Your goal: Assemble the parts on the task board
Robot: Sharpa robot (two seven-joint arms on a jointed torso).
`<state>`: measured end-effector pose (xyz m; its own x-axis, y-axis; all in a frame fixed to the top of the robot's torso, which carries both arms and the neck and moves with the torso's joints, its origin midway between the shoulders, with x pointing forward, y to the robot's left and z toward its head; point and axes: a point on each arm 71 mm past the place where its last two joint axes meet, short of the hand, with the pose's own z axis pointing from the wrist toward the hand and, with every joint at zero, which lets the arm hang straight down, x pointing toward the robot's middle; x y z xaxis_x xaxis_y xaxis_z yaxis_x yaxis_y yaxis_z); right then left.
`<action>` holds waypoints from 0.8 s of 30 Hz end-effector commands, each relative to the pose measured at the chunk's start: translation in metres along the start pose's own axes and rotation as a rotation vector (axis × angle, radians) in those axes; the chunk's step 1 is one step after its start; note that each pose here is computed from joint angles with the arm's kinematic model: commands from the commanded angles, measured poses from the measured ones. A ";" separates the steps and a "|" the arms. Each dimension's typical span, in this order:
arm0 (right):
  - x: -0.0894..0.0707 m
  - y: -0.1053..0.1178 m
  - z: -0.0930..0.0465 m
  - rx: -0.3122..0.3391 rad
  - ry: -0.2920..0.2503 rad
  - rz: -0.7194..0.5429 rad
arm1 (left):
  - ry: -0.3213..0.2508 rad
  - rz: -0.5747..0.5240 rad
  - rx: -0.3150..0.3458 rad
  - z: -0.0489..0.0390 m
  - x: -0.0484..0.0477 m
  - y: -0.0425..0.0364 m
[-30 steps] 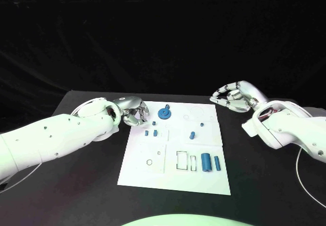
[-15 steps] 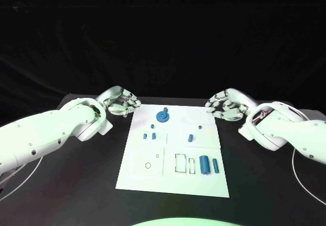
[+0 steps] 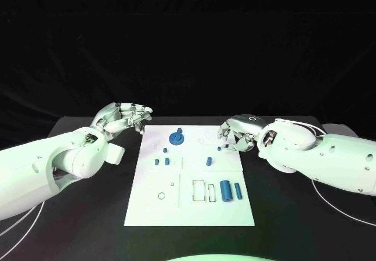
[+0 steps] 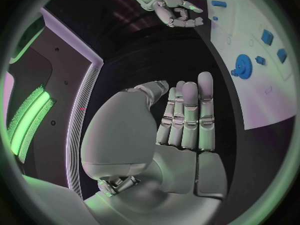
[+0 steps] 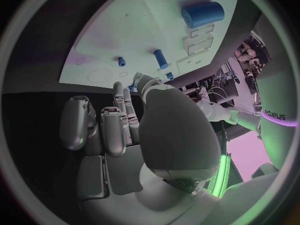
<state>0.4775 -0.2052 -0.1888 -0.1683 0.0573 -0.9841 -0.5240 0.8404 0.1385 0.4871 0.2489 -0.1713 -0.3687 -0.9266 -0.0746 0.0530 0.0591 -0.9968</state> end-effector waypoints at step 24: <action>0.030 0.010 0.021 0.031 0.096 -0.177 | 0.004 -0.157 0.035 -0.0056 0.0060 -0.0033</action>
<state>0.4846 -0.1844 -0.2168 -0.1522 -0.1184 -0.9812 -0.5254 0.8506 -0.0212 0.4805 0.2469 -0.1696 -0.3644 -0.9291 0.0634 0.0252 -0.0779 -0.9966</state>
